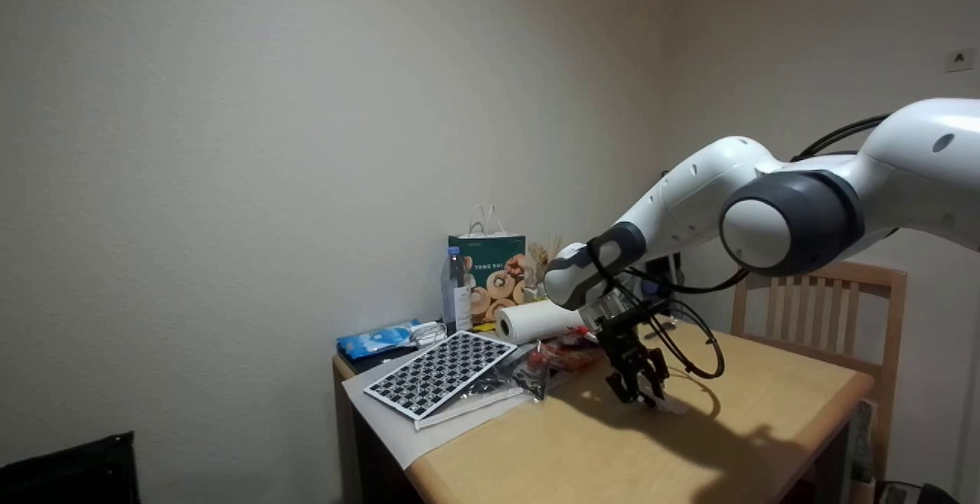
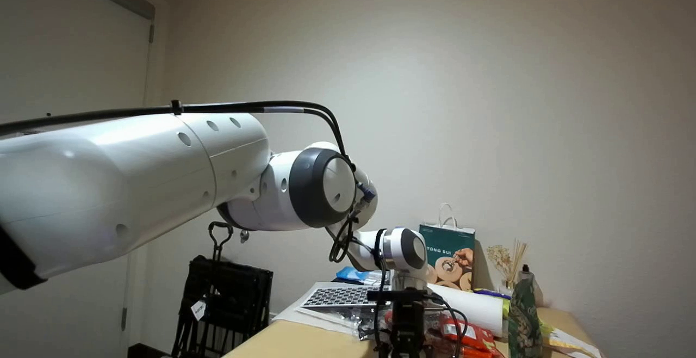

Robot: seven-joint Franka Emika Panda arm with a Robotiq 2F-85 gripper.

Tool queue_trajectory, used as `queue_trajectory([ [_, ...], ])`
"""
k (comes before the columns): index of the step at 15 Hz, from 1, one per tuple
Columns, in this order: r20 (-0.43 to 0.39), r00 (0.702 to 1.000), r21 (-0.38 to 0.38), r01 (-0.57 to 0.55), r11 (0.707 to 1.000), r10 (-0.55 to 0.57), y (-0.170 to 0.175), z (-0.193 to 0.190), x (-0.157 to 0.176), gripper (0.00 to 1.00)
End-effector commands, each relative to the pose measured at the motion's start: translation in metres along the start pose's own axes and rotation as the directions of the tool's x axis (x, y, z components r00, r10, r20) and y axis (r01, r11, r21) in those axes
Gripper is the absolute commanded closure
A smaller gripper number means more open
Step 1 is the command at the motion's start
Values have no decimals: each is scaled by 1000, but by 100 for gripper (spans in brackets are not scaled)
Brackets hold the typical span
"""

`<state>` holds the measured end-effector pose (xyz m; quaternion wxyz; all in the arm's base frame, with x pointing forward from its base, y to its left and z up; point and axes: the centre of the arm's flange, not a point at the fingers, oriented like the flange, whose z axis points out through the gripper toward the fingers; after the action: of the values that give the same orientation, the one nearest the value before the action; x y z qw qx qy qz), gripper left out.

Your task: Use the white cloth to wipe the table

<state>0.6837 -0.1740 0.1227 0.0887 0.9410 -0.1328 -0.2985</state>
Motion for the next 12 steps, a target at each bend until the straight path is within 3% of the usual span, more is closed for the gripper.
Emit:
queue_trajectory([
  [1, -13, 994, -30, 107, 994, -107, -14, -1, -3, 100],
  [5, 24, 962, -132, 272, 953, -271, -61, -3, -11, 98],
  [8, 61, 921, -202, 389, 899, -384, -88, -5, -18, 98],
  [9, 67, 919, -197, 395, 898, -389, -88, -7, -19, 100],
  [10, 28, 939, -183, 342, 922, -343, -95, -11, -14, 99],
  [12, 38, 932, -193, 361, 912, -361, -101, -11, -16, 100],
])
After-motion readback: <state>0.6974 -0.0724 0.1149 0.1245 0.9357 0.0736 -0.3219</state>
